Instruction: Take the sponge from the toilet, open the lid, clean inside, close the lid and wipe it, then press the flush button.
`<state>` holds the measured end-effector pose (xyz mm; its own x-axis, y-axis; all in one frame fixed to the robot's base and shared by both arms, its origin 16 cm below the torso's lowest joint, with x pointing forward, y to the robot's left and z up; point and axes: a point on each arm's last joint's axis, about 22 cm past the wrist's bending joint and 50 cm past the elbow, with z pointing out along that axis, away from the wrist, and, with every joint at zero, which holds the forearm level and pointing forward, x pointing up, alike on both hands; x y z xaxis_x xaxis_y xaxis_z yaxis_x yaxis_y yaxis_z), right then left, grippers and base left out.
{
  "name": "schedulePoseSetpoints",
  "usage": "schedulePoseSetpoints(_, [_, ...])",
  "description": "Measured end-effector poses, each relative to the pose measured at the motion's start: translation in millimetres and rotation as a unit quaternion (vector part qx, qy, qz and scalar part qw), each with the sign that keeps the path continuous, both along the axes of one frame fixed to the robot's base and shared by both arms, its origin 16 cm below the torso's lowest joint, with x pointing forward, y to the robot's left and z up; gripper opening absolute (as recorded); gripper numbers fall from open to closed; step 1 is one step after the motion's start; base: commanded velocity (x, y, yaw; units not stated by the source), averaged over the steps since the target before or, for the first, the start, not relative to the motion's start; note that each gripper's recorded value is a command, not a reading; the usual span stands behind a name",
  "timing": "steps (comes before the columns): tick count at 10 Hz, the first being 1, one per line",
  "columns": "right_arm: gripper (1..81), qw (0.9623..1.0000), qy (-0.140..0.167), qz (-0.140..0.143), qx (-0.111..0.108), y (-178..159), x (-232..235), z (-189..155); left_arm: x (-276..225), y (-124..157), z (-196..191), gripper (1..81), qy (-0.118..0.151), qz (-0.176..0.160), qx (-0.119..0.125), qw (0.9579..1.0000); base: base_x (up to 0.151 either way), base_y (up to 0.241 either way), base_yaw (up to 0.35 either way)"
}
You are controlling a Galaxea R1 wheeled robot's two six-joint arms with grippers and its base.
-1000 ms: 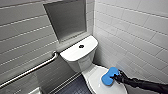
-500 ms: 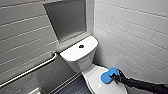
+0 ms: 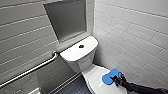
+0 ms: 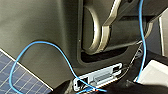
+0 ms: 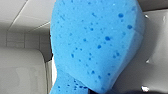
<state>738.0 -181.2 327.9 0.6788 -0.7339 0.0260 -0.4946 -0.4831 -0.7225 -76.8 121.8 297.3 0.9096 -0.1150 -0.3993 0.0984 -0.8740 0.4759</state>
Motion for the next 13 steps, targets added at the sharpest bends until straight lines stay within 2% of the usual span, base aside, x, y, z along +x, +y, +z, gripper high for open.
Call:
schedulePoseSetpoints(2, [1.0, 0.9999, 0.006, -0.002, 0.010, -10.9, -16.1, 0.2, 1.1, -9.3, 1.1, 81.1, 0.000, 0.002, -0.005, 1.0000, 0.000, 0.000, 0.000])
schedulePoseSetpoints(5, [1.0, 0.9995, 0.011, -0.021, 0.020, -50.3, -64.3, -6.9, 1.1, -8.9, 1.0, 81.1, 0.000, 0.002, -0.005, 1.0000, 0.000, 0.000, 0.000])
schedulePoseSetpoints(8, [1.0, 0.9989, 0.019, -0.033, 0.028, -75.4, -101.0, -7.1, 1.0, -9.3, 1.0, 81.1, -0.001, 0.001, -0.006, 1.0000, 0.000, 0.000, 0.000])
schedulePoseSetpoints(11, [1.0, 0.9977, 0.046, -0.042, 0.026, -113.9, -159.3, -6.8, 2.5, -17.3, 1.8, 81.1, -0.006, -0.003, -0.013, 0.9999, 0.000, 0.000, 0.000])
schedulePoseSetpoints(13, [1.0, 0.9962, 0.064, -0.057, 0.016, -148.0, -212.6, -10.5, 2.8, -19.4, 2.1, 81.1, -0.009, -0.008, -0.018, 0.9998, 0.000, 0.000, 0.000])
